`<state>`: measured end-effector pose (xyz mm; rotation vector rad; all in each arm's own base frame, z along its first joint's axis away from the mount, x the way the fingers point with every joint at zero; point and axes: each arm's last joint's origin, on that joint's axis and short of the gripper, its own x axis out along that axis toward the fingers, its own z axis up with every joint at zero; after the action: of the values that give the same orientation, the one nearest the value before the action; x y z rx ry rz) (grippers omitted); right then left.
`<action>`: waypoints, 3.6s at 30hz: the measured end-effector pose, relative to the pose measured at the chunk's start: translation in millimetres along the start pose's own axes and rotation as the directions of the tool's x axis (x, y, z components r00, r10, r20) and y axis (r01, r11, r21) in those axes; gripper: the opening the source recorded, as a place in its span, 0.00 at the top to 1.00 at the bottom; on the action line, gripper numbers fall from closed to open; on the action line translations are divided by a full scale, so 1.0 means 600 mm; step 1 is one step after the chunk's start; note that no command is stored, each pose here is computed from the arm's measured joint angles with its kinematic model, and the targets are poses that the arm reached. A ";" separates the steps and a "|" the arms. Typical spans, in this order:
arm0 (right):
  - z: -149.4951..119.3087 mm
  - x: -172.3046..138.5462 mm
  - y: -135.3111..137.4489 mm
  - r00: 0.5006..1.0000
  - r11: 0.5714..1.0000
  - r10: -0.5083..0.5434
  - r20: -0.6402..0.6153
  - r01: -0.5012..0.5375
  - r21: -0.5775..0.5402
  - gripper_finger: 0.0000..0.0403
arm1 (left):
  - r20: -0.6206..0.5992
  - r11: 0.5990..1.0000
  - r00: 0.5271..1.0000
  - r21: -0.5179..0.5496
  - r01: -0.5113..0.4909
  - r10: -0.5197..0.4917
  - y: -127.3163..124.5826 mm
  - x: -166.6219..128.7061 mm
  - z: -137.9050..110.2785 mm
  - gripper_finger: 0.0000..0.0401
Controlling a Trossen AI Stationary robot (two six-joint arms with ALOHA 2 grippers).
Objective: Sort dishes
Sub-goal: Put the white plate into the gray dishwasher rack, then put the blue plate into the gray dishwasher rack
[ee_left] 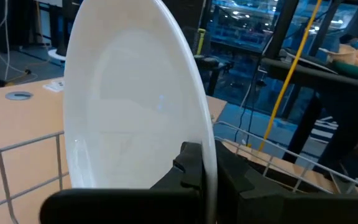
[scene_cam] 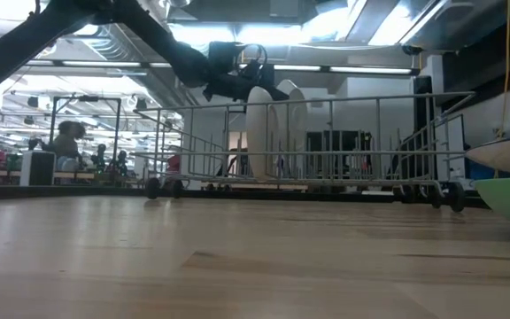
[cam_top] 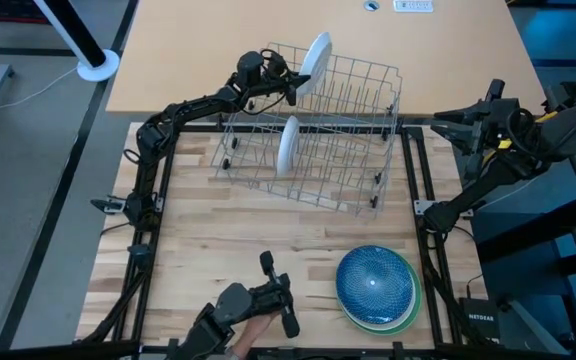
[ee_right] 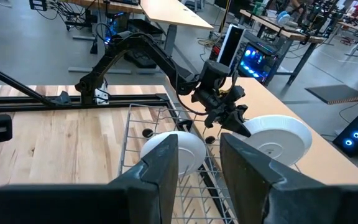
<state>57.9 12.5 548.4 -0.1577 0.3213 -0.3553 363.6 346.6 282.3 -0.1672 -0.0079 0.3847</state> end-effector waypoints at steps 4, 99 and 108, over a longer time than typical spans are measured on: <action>0.000 0.000 0.000 1.000 1.000 0.000 0.000 0.000 0.001 0.69 | -0.002 1.000 1.000 -0.007 -0.017 0.017 0.000 0.000 -0.001 1.00; 0.000 0.002 0.002 1.000 1.000 0.001 -0.002 -0.001 -0.003 0.69 | 0.271 0.987 0.949 0.049 0.156 -0.163 -0.051 0.000 0.053 0.68; -0.015 0.026 0.039 0.993 0.997 0.076 -0.089 -0.074 0.028 0.69 | 0.138 0.709 0.696 0.191 0.679 -0.704 -0.275 0.010 0.059 0.68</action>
<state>76.0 27.6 530.7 -0.1053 0.4104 -0.2923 429.1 203.9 344.2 0.0113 -0.2450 -0.3713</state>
